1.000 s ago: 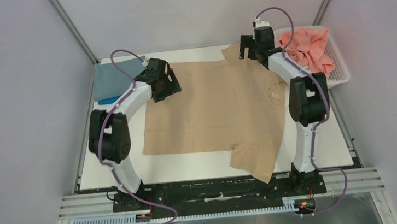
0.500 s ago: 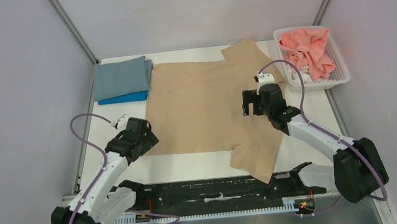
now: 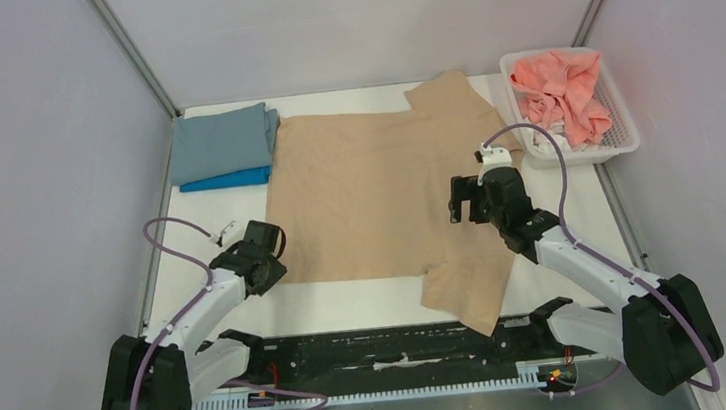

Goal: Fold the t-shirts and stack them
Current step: Grab the side of the flattened tshirt closest away from the robot with both arms

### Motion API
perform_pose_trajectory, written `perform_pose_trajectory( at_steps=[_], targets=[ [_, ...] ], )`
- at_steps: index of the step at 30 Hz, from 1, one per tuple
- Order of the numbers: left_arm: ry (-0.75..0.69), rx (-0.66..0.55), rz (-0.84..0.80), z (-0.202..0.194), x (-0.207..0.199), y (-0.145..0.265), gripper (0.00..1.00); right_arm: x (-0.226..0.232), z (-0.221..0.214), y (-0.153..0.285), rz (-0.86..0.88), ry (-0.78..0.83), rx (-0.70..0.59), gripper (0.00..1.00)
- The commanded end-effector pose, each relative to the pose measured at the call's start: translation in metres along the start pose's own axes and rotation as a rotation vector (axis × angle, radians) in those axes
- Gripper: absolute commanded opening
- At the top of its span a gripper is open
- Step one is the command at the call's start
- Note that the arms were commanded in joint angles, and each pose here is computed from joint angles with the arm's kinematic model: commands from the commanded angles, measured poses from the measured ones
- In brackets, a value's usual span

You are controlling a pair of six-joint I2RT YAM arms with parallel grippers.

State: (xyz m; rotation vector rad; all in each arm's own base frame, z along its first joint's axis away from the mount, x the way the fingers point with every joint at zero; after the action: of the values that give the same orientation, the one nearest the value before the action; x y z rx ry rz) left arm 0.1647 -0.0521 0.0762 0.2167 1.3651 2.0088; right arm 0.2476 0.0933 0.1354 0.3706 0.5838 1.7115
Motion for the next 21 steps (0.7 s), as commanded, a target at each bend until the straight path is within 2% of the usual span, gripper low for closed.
perform_pose_trajectory(
  at_steps=[1, 3, 9, 11, 12, 17, 21],
  targets=[
    [0.048, -0.002, 0.0, -0.003, -0.007, -0.013, 0.42, -0.002, 0.007, 0.005, -0.018, -0.018, -0.046, 0.98],
    [0.048, -0.005, 0.005, -0.004, -0.007, -0.016, 0.41, -0.002, 0.007, 0.006, -0.016, -0.021, -0.047, 0.98],
    [0.055, -0.016, -0.023, 0.0, -0.013, -0.015, 0.24, -0.001, 0.006, 0.009, -0.01, -0.015, -0.042, 0.98],
    [0.057, -0.023, -0.02, 0.001, -0.015, -0.016, 0.07, -0.002, 0.005, 0.011, -0.012, -0.012, -0.031, 0.98],
    [0.055, -0.028, -0.016, 0.002, -0.015, -0.016, 0.02, -0.002, 0.004, 0.013, -0.011, -0.011, -0.026, 0.98],
    [0.043, -0.034, -0.032, 0.005, -0.021, -0.014, 0.02, -0.001, -0.003, 0.022, 0.009, 0.011, 0.004, 0.98],
    [0.057, -0.071, -0.056, 0.012, -0.02, -0.004, 0.02, 0.008, -0.007, 0.032, 0.068, 0.108, 0.06, 0.98]
  ],
)
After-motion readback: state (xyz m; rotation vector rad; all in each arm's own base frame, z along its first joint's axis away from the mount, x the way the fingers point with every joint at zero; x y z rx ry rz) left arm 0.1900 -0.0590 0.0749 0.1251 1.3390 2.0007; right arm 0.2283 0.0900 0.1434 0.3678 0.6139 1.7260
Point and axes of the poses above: each gripper's point midway between its finger pads, its own y axis back along the fingers, its own x axis along the line the jaws close on, z = x × y, the point moved 7 cm from there along y, back along the fingers, and after that the axes turned 13 degrees about y, right-handed, at the moved point
